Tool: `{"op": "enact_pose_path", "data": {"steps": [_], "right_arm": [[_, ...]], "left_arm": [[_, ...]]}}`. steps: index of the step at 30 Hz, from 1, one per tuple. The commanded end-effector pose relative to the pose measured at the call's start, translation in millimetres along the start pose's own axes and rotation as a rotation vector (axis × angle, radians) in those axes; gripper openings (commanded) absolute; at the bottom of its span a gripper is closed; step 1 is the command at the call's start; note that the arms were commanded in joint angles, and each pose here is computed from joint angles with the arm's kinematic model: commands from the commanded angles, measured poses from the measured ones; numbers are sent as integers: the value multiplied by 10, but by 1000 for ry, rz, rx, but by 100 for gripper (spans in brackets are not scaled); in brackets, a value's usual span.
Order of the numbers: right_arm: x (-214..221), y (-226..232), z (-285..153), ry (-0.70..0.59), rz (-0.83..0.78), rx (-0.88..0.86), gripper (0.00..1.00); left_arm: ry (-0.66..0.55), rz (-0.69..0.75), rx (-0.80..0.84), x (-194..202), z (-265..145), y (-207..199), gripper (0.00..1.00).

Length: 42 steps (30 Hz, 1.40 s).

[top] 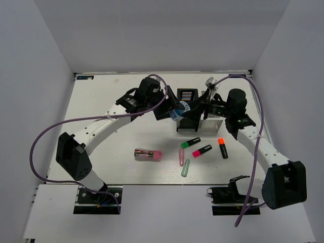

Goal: Sort the stationery into containers
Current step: Pick up the stationery from the center of the board.

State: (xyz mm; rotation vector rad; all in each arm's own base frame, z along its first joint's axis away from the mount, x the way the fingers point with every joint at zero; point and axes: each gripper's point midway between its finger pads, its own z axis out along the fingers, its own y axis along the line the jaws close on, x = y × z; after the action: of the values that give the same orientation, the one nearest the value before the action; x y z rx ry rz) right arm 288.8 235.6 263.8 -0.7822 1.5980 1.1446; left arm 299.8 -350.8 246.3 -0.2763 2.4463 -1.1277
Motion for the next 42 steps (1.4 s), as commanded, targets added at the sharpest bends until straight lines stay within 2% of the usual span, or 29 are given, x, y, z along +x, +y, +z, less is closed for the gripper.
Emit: {"op": "enact_pose_path", "data": {"steps": [1, 11, 15, 19, 21, 27, 30, 33, 34, 36, 37, 39, 42], "right_arm": [[29, -45, -5, 23, -44, 35, 90], [60, -74, 86, 19, 2, 24, 90], [22, -93, 133, 8, 18, 17, 85], [18, -65, 157, -2, 39, -7, 85], [-47, -51, 162, -26, 32, -15, 88], [-168, -45, 177, -56, 14, -16, 86], [-181, -44, 182, -56, 13, -20, 75], [-153, -59, 182, -49, 26, -20, 46], [-140, -44, 188, -46, 26, -24, 26], [-128, -50, 181, -44, 23, -24, 0], [-128, -52, 179, -43, 17, -22, 0], [-123, -59, 164, -36, 14, -17, 0], [-159, -73, 146, -31, -8, -8, 0]], "left_arm": [[-47, 31, 140, -94, -227, -456, 0], [-29, 26, 162, -38, -209, -499, 0], [-22, 16, 169, -10, -201, -492, 0], [-11, 10, 182, 14, -169, -521, 0], [-7, 9, 183, 29, -159, -537, 0], [-6, 13, 174, 44, -133, -508, 0], [-7, 7, 165, 45, -126, -478, 0], [-7, 8, 163, 43, -114, -472, 0], [-8, 11, 169, 49, -131, -497, 0], [-6, 12, 169, 51, -122, -495, 0], [-9, 11, 162, 37, -123, -480, 6], [-15, 13, 158, 14, -126, -476, 29], [-23, 17, 149, -26, -136, -436, 50]]}}
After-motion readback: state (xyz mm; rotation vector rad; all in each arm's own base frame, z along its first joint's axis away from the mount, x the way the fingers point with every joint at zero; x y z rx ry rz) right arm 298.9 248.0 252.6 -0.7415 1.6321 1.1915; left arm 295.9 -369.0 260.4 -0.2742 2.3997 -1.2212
